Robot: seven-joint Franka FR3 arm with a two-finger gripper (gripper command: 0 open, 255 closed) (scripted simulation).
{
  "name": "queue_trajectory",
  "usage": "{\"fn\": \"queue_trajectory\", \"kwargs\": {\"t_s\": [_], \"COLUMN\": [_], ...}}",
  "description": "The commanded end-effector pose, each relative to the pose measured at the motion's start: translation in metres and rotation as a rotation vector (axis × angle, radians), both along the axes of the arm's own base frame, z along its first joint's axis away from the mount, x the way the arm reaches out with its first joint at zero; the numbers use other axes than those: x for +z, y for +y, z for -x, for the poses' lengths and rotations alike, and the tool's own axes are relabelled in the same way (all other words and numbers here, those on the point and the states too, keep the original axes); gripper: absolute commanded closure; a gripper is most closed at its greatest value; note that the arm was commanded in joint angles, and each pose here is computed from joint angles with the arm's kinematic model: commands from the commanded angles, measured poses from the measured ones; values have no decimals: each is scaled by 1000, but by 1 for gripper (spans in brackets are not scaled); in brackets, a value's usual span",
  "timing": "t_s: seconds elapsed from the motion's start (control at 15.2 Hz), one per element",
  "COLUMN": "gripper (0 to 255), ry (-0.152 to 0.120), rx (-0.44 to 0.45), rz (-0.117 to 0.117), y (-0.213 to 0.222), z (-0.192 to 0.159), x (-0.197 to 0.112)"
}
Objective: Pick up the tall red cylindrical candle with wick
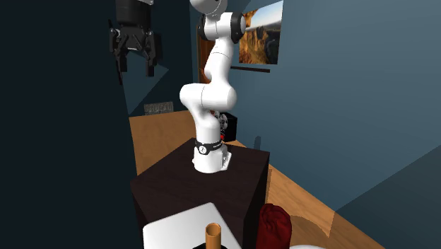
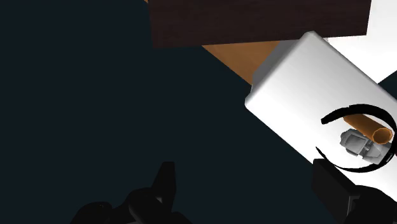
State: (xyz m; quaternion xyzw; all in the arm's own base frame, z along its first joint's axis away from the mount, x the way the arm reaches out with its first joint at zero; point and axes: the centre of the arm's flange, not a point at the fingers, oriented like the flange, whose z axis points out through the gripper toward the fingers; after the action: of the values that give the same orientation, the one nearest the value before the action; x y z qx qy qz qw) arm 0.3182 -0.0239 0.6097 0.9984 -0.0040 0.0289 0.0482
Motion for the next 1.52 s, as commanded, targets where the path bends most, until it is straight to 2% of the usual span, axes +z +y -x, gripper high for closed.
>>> {"fn": "queue_trajectory", "kwargs": {"t_s": [0.0, 1.45], "gripper": [0, 0], "ry": [0, -64], "rx": [0, -15], "rz": [0, -72], "y": [0, 245], "z": [0, -105], "x": [0, -75]}}
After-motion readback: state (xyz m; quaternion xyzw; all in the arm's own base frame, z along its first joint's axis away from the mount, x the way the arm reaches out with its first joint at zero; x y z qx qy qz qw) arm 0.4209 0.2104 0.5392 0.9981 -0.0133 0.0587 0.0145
